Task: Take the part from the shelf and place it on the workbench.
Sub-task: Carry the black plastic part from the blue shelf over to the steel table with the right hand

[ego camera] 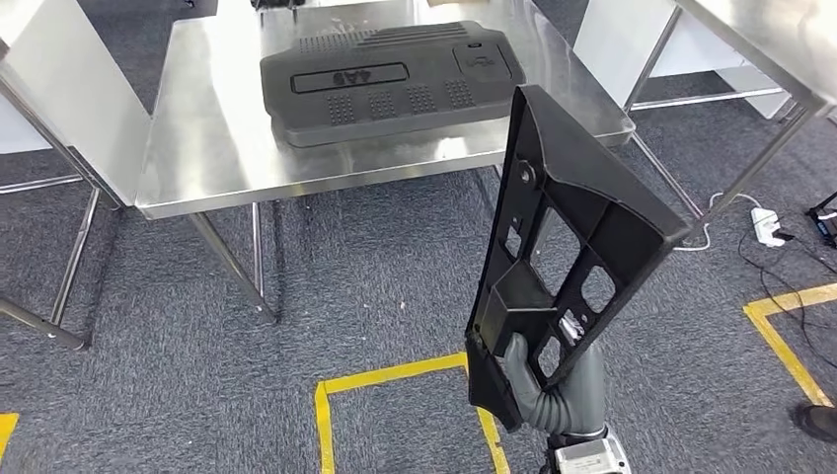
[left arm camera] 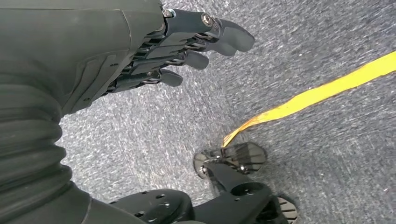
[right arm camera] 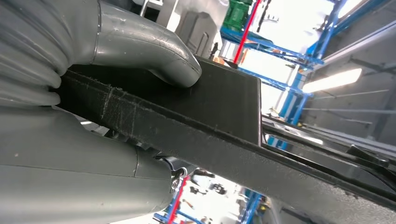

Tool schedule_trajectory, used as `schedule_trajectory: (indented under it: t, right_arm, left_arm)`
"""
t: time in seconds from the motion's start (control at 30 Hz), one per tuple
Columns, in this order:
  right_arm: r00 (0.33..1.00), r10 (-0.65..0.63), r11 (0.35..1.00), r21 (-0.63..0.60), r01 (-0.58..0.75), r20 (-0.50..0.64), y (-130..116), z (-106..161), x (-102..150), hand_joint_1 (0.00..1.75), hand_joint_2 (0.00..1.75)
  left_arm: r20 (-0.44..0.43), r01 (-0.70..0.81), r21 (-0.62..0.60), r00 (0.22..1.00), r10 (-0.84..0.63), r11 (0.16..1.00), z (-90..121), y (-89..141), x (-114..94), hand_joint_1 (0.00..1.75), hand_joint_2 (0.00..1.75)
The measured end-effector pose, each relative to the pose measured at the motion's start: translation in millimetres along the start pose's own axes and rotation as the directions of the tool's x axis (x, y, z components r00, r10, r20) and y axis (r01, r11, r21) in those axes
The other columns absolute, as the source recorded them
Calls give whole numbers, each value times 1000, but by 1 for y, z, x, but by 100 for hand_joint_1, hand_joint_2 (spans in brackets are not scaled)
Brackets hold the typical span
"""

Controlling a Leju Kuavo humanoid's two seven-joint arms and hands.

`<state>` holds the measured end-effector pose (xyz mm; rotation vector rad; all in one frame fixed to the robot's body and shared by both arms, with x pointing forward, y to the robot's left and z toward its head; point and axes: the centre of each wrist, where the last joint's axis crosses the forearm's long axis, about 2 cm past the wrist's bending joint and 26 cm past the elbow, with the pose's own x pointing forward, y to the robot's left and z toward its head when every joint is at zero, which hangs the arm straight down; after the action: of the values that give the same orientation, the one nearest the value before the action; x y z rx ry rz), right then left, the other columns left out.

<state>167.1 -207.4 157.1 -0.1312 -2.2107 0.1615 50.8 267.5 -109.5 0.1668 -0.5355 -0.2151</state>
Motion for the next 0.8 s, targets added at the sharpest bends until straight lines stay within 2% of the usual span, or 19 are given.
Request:
schedule_trajectory:
  t: [0.8]
  right_arm:
    - [1000, 4, 1000, -6, -4, 5, 1, -1, 1, 175, 175]
  left_arm:
    - [-6, 1, 6, 1000, -1, 1000, 0, 3, -3, 0, 175]
